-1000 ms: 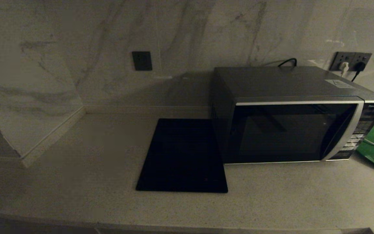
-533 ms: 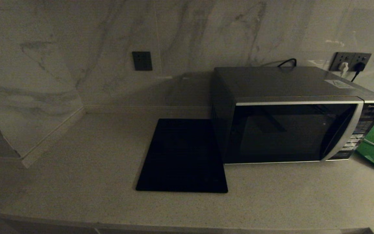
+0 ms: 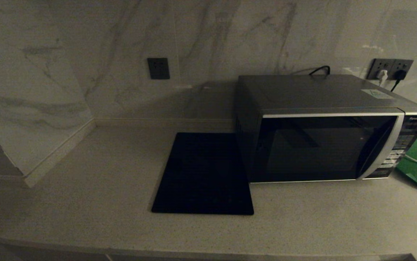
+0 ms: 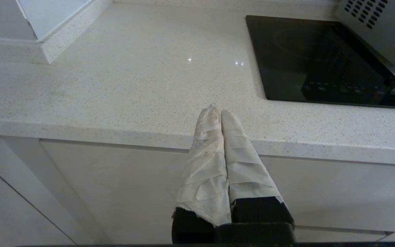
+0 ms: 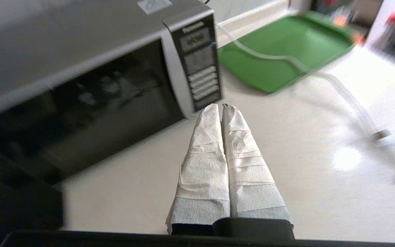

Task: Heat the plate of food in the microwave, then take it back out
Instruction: Open the microwave oven

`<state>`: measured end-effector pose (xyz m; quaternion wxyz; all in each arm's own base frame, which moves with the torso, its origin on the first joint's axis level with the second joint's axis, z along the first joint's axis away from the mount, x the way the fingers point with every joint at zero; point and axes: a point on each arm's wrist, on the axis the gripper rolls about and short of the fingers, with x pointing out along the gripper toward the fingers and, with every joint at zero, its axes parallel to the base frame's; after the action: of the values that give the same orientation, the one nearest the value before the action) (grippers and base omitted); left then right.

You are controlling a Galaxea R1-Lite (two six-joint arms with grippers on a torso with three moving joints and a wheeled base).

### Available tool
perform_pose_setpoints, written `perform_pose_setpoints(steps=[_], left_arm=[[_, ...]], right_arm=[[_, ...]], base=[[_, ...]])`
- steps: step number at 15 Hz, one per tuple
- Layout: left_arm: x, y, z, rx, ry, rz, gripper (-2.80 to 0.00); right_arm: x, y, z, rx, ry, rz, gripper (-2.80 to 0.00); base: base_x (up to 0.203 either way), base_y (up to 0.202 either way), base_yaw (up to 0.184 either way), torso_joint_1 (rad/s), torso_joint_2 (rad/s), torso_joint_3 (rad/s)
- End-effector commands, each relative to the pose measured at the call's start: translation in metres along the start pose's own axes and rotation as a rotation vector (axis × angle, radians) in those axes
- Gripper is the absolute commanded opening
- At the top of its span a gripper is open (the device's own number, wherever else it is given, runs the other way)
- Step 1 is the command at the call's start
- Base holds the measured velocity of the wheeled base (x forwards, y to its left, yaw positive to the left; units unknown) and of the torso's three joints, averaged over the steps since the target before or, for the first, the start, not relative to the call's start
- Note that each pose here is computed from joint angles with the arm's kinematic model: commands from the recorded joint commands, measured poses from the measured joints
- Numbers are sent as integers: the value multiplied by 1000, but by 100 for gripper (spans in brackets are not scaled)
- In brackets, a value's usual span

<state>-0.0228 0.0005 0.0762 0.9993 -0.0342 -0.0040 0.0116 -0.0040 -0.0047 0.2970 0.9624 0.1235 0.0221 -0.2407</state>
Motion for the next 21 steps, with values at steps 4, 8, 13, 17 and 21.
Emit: perform_pose_setpoints(steps=[4,8,13,17,21], left_arm=[[0,0,0,-1,-1,1,-280],[0,0,0,-1,-1,1,-280],[0,0,0,-1,-1,2,-280],[0,0,0,-1,0,1,-280],[0,0,0,-1,-1,1,-280]], right_arm=[[-47,-32,-54,-87,-90,75,-280],[-38,-38,-79,-126,-25,89,-280],[-37,-51,-104,-174,-4,198,-280],[-33,-62,-146,-186,-38,219,-280],[-10,-60,-184,-209,-62,246,-280]], base=[[0,0,0,0,0,0],[0,0,0,0,0,0],[0,0,0,0,0,0],[0,0,0,0,0,0],[0,0,0,0,0,0]])
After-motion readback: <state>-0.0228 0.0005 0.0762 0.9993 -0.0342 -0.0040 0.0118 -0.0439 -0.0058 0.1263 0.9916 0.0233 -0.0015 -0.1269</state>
